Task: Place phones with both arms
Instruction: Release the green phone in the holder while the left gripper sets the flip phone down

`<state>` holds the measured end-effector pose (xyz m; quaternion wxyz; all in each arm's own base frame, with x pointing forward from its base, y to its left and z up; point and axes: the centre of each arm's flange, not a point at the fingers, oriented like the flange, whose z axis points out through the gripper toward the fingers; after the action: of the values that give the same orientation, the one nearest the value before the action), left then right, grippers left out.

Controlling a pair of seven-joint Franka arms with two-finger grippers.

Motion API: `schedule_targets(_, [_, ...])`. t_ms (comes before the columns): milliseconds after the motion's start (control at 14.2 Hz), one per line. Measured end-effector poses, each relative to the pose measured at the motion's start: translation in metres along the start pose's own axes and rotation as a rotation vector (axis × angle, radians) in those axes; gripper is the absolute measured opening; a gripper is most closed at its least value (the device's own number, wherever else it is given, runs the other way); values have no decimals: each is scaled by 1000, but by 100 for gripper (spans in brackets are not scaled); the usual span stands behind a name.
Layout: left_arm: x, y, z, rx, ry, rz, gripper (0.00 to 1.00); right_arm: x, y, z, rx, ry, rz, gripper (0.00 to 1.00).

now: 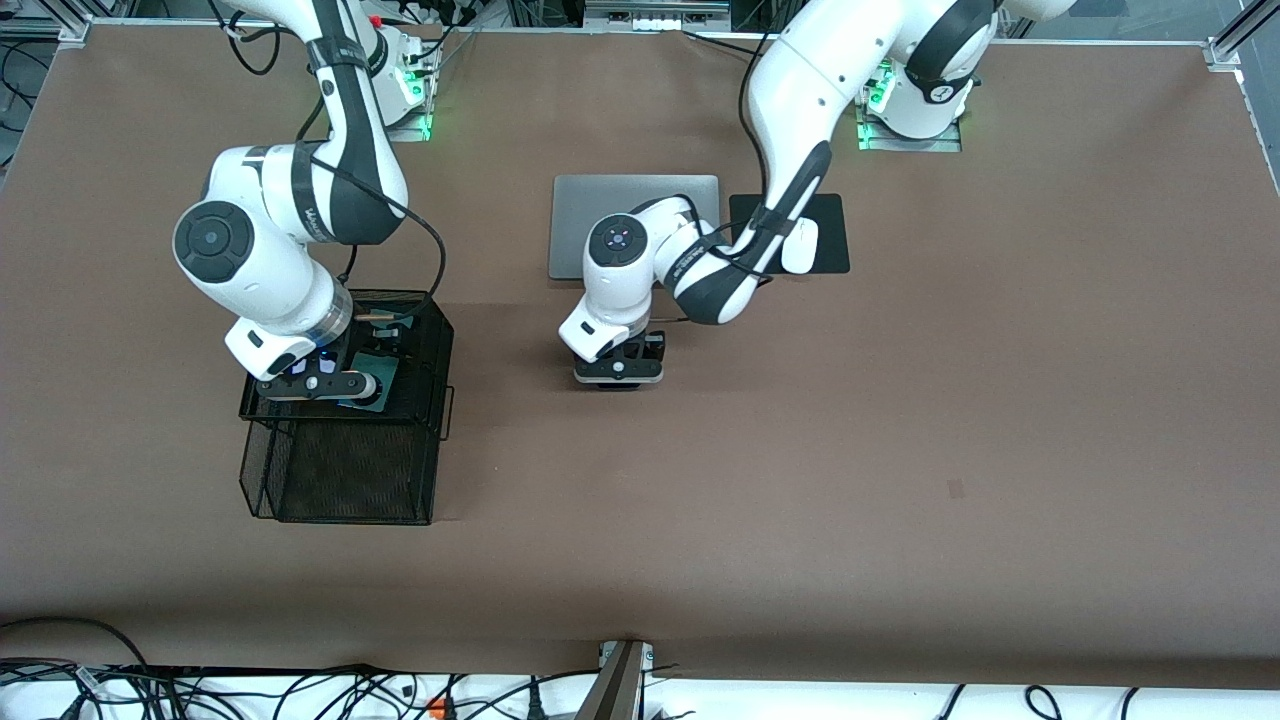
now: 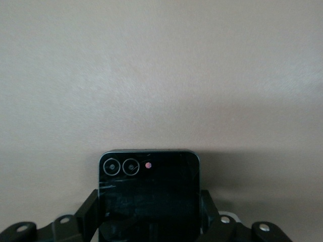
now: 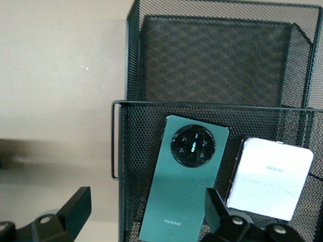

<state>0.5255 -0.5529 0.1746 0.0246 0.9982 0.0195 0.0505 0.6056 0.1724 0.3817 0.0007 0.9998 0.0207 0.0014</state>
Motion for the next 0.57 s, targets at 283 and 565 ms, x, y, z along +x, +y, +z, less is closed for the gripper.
schedule_targets(283, [4, -1, 5, 4, 8, -7, 87, 2, -2, -6, 2, 0, -3, 100])
schedule_targets(565, [38, -15, -25, 3, 59, -45, 100, 3, -3, -8, 3, 5, -5, 100])
